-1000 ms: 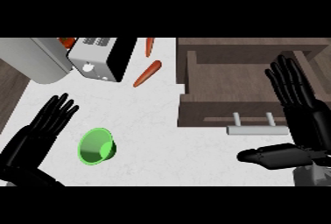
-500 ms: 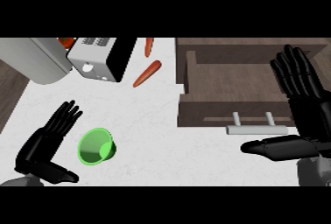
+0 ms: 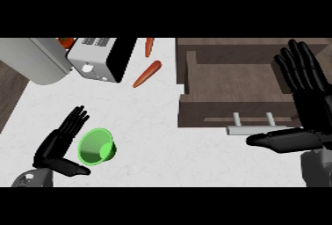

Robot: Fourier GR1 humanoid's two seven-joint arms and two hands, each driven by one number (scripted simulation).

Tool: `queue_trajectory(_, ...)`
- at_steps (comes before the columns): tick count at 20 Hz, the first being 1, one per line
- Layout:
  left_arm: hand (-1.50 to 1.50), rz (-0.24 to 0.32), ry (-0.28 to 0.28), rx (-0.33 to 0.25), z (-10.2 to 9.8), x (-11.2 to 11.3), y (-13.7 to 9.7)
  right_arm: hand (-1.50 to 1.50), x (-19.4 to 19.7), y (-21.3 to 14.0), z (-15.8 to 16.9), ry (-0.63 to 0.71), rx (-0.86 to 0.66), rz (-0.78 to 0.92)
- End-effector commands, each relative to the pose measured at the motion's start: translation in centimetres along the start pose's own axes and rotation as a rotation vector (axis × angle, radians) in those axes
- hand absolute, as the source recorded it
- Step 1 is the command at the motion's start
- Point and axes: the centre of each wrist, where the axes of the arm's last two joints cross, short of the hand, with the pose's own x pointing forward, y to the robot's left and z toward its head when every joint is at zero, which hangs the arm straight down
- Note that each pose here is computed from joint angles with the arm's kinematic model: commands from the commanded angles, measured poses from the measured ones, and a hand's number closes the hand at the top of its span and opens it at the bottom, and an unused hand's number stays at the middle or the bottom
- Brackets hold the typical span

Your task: Pick up the cup, place it into the drawer and close the drawer

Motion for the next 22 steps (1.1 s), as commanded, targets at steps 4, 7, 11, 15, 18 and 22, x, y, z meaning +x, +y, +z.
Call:
queue_trajectory(4,-1.5,0.01,-0.017,0.005,2.5,-3.8,1.5,-1.5,0.2,0.6,1.5,0.015,0.003,-0.01)
queue_trajectory(7,-1.5,0.012,-0.016,0.019,1.3,-4.3,1.1,-1.5,0.7,1.9,-0.7,0.001,0.019,-0.002)
queue_trajectory(11,-1.5,0.024,-0.063,0.027,-0.1,-4.9,-0.5,-1.5,0.4,0.0,0.4,0.004,0.034,-0.002)
queue_trajectory(15,-1.5,0.027,-0.047,0.016,-1.4,-5.7,-2.5,-1.5,0.8,0.4,-1.7,0.002,-0.001,0.003)
queue_trajectory(18,-1.5,0.018,-0.077,0.01,0.4,-6.5,-2.5,-1.5,1.8,0.6,-1.2,0.006,0.02,-0.005)
queue_trajectory(22,-1.5,0.023,-0.087,-0.008,-1.0,-5.8,-2.2,-1.5,0.9,-0.1,-1.1,-0.004,0.01,-0.008)
